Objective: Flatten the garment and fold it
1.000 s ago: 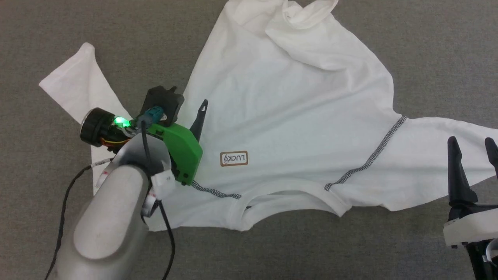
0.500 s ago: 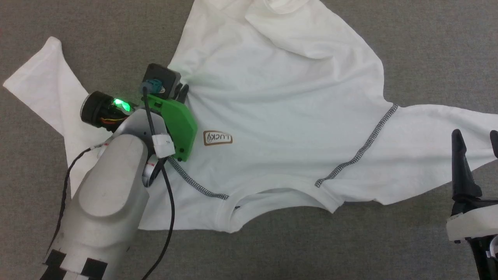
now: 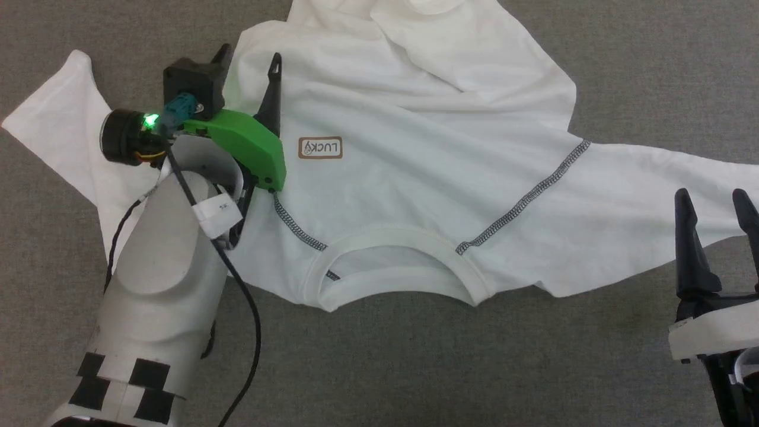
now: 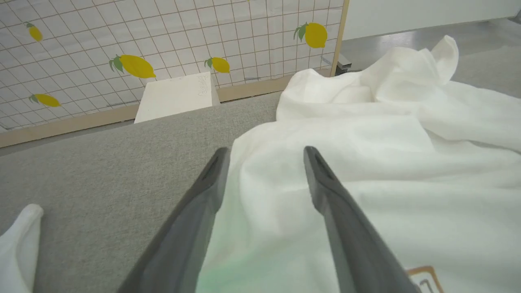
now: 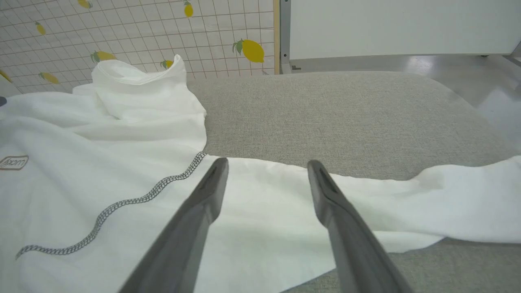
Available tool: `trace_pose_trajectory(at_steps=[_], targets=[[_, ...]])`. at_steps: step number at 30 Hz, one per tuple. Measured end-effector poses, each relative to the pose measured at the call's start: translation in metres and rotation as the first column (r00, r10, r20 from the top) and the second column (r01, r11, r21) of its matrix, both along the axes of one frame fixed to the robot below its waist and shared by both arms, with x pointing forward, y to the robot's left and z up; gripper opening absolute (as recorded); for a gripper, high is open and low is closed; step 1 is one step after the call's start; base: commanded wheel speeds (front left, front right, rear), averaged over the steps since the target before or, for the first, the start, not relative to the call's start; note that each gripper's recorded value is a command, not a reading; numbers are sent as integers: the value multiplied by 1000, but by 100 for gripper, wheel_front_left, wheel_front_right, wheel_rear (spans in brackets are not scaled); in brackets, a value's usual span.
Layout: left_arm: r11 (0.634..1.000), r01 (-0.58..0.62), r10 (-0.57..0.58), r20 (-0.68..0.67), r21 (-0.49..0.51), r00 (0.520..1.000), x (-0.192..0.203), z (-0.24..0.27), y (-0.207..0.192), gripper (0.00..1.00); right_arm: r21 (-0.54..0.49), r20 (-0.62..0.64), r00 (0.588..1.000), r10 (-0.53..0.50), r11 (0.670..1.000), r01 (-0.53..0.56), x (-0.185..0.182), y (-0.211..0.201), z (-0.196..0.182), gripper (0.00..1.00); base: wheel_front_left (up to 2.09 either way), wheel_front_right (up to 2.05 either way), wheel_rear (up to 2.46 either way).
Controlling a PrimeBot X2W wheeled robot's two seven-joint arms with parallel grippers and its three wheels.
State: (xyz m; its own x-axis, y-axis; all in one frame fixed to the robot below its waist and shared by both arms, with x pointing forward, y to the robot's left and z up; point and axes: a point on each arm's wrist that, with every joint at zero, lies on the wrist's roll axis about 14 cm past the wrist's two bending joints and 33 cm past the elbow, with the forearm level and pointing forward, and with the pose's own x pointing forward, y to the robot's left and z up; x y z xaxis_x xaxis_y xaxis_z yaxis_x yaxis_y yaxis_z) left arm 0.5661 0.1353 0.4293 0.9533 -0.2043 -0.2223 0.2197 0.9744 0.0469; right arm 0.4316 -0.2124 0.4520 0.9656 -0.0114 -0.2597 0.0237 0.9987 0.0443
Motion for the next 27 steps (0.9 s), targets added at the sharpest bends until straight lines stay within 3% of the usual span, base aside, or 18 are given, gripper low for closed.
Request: trace_pose_trajectory(at_steps=[3,6,10,12,19,27], targets=[[994,-9,24,136,-111,990,6,35,-4,100,2,15,1000,0,1000,0,1,0,4,100,0,0,0],[978,33,32,307,-205,951,-2,85,-12,100,1,36,999,-4,1000,4,0,-1,11,100,0,0,0],[966,34,68,381,-255,922,-38,107,-6,100,14,61,998,0,1000,-1,-3,1,20,100,0,0,0],[975,-38,125,399,-218,908,-77,111,12,100,29,68,998,9,1000,-11,-9,5,25,100,0,0,0],[967,-206,241,264,-151,934,-165,72,38,100,54,67,997,41,998,-45,-24,18,28,100,0,0,0],[932,-300,342,216,-205,915,-202,72,44,100,72,48,995,87,993,-90,-38,34,21,100,0,0,0]])
